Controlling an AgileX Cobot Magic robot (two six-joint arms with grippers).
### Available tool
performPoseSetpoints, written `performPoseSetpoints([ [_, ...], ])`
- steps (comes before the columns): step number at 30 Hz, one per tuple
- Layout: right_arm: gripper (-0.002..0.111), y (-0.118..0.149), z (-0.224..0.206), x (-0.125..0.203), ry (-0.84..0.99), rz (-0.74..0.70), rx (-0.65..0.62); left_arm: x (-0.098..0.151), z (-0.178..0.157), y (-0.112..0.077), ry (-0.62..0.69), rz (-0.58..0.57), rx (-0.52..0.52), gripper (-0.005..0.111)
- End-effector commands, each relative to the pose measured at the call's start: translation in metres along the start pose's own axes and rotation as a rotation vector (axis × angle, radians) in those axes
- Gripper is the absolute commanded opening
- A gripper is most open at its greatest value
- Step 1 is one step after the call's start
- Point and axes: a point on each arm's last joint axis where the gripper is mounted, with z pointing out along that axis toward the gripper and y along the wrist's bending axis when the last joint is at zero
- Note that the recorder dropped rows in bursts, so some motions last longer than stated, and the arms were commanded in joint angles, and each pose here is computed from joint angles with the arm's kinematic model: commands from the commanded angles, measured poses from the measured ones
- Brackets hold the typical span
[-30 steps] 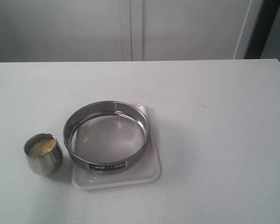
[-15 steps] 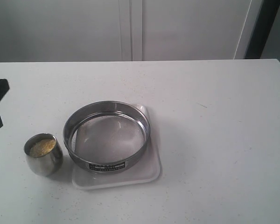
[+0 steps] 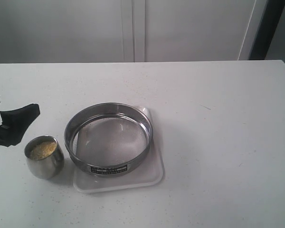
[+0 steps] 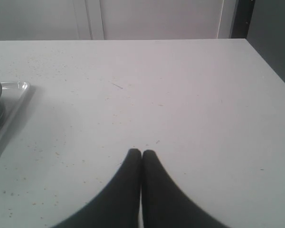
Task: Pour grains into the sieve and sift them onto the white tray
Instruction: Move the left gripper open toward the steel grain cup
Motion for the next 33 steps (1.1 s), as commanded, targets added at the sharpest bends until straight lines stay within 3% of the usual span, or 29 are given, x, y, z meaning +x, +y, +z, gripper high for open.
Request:
performPoseSetpoints([
  [1,0.000,0.000,0.001,0.001,-0.004,-0.008,0.003,0.002,0.006,-0.005,-0.026,0.007,0.092,0.105],
  [5,0.000,0.000,0.001,0.001,-0.004,-0.008,0.003,0.008,0.008,-0.010,0.001,0.059,0.162,0.105],
  [10,0.000,0.000,0.001,0.001,-0.004,-0.008,0.003,0.009,0.008,-0.009,0.007,0.128,0.159,0.105],
  [18,0.000,0.000,0.001,0.001,-0.004,-0.008,0.003,0.007,0.008,-0.011,-0.026,0.127,0.171,0.105],
  [23,0.000,0.000,0.001,0.001,-0.004,-0.008,0.003,0.008,0.009,-0.002,-0.003,0.107,0.075,0.105],
  [27,0.000,0.000,0.001,0.001,-0.004,-0.008,0.003,0.006,0.011,0.002,0.004,0.153,0.039,0.105],
  [33,0.000,0.000,0.001,0.001,-0.004,-0.008,0.003,-0.017,0.027,0.014,0.059,0.226,0.002,0.105],
])
